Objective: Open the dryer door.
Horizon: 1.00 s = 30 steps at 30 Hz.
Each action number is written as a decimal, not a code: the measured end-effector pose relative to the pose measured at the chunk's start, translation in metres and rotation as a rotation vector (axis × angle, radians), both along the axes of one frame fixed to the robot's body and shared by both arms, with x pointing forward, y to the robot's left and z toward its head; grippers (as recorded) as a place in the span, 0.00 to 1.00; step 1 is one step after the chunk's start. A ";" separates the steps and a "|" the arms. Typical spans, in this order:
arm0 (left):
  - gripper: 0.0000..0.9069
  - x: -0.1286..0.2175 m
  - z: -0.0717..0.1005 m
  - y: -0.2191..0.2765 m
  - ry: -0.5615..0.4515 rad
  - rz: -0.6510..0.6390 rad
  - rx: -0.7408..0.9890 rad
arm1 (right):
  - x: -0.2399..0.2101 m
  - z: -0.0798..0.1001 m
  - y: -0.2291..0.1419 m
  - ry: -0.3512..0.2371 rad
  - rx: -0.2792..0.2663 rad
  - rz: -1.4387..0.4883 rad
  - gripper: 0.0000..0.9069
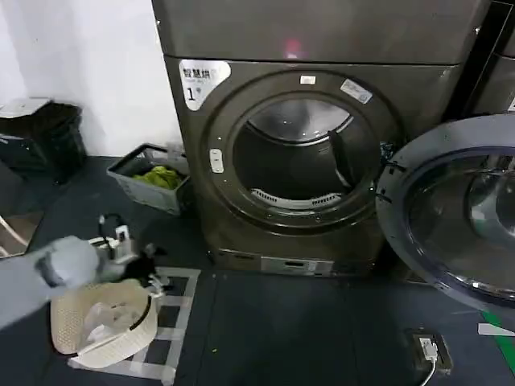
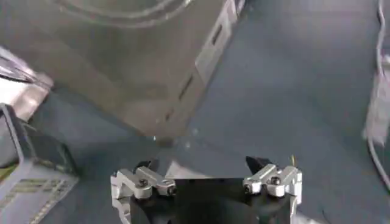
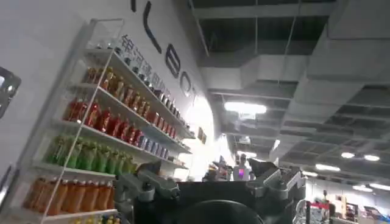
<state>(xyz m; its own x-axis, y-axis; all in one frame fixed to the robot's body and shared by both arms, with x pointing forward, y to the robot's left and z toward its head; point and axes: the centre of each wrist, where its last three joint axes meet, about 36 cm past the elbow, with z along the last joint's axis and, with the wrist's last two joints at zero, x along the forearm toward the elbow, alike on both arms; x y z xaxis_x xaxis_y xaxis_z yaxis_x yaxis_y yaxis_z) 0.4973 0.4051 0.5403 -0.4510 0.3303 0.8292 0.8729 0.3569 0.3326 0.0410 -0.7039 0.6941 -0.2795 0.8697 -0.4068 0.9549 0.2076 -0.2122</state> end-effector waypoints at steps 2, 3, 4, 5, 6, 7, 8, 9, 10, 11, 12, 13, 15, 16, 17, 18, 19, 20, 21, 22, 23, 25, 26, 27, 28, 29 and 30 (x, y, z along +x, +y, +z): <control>1.00 0.007 0.010 0.013 0.026 -0.058 0.043 | 0.001 0.000 0.000 0.001 0.000 0.004 1.00; 1.00 0.010 0.015 0.018 0.034 -0.079 0.061 | 0.001 -0.001 0.000 0.002 0.000 0.006 1.00; 1.00 0.013 0.019 0.025 0.049 -0.105 0.084 | 0.001 -0.001 -0.001 0.003 0.001 0.007 1.00; 1.00 0.017 0.024 0.032 0.055 -0.126 0.110 | 0.001 -0.001 -0.001 0.002 0.002 0.006 1.00; 1.00 0.020 0.028 0.039 0.062 -0.149 0.127 | 0.001 -0.002 -0.002 0.003 0.003 0.007 1.00; 1.00 0.024 0.034 0.047 0.070 -0.176 0.150 | 0.002 -0.003 -0.002 0.003 0.005 0.008 1.00; 1.00 0.026 0.039 0.055 0.078 -0.195 0.176 | 0.003 -0.003 -0.002 0.003 0.006 0.010 1.00; 1.00 0.027 0.043 0.062 0.087 -0.217 0.203 | 0.004 -0.004 -0.002 0.002 0.007 0.012 1.00; 1.00 0.029 0.048 0.070 0.092 -0.236 0.233 | 0.005 -0.005 -0.003 0.002 0.008 0.014 1.00; 1.00 0.031 0.051 0.074 0.101 -0.257 0.261 | 0.006 -0.005 -0.003 0.002 0.010 0.017 1.00; 1.00 0.033 0.054 0.079 0.114 -0.280 0.294 | 0.007 -0.006 -0.003 0.002 0.011 0.020 1.00; 1.00 0.035 0.057 0.084 0.122 -0.299 0.328 | 0.008 -0.007 -0.003 0.002 0.011 0.022 1.00; 1.00 0.039 0.061 0.092 0.123 -0.318 0.379 | 0.010 -0.008 -0.003 0.002 0.013 0.024 1.00; 1.00 0.041 0.062 0.097 0.121 -0.322 0.400 | 0.010 -0.008 -0.003 0.003 0.013 0.026 1.00; 1.00 0.043 0.063 0.102 0.121 -0.320 0.415 | 0.011 -0.009 -0.004 0.004 0.014 0.026 1.00; 1.00 0.045 0.063 0.107 0.118 -0.315 0.429 | 0.012 -0.010 -0.004 0.006 0.015 0.026 1.00; 1.00 0.047 0.064 0.111 0.116 -0.311 0.439 | 0.012 -0.010 -0.004 0.006 0.015 0.027 1.00; 1.00 0.048 0.066 0.114 0.114 -0.305 0.441 | 0.014 -0.010 -0.004 0.007 0.015 0.030 1.00; 1.00 0.049 0.069 0.116 0.110 -0.305 0.444 | 0.015 -0.010 -0.004 0.008 0.015 0.033 1.00; 1.00 0.050 0.070 0.117 0.106 -0.309 0.450 | 0.016 -0.010 -0.004 0.006 0.015 0.035 1.00; 1.00 0.050 0.070 0.117 0.104 -0.309 0.447 | 0.017 -0.010 -0.004 0.002 0.018 0.037 1.00; 1.00 0.050 0.070 0.117 0.105 -0.315 0.441 | 0.017 -0.010 -0.004 0.000 0.019 0.038 1.00; 1.00 0.050 0.069 0.117 0.112 -0.322 0.446 | 0.017 -0.009 -0.004 -0.001 0.018 0.036 1.00; 1.00 0.051 0.069 0.117 0.121 -0.332 0.457 | 0.017 -0.009 -0.005 -0.001 0.018 0.035 1.00; 1.00 0.051 0.070 0.119 0.125 -0.335 0.469 | 0.016 -0.009 -0.005 -0.002 0.018 0.034 1.00; 1.00 0.052 0.071 0.122 0.129 -0.337 0.479 | 0.016 -0.008 -0.005 -0.002 0.019 0.033 1.00; 1.00 0.052 0.072 0.123 0.132 -0.336 0.480 | 0.016 -0.008 -0.005 -0.004 0.021 0.032 1.00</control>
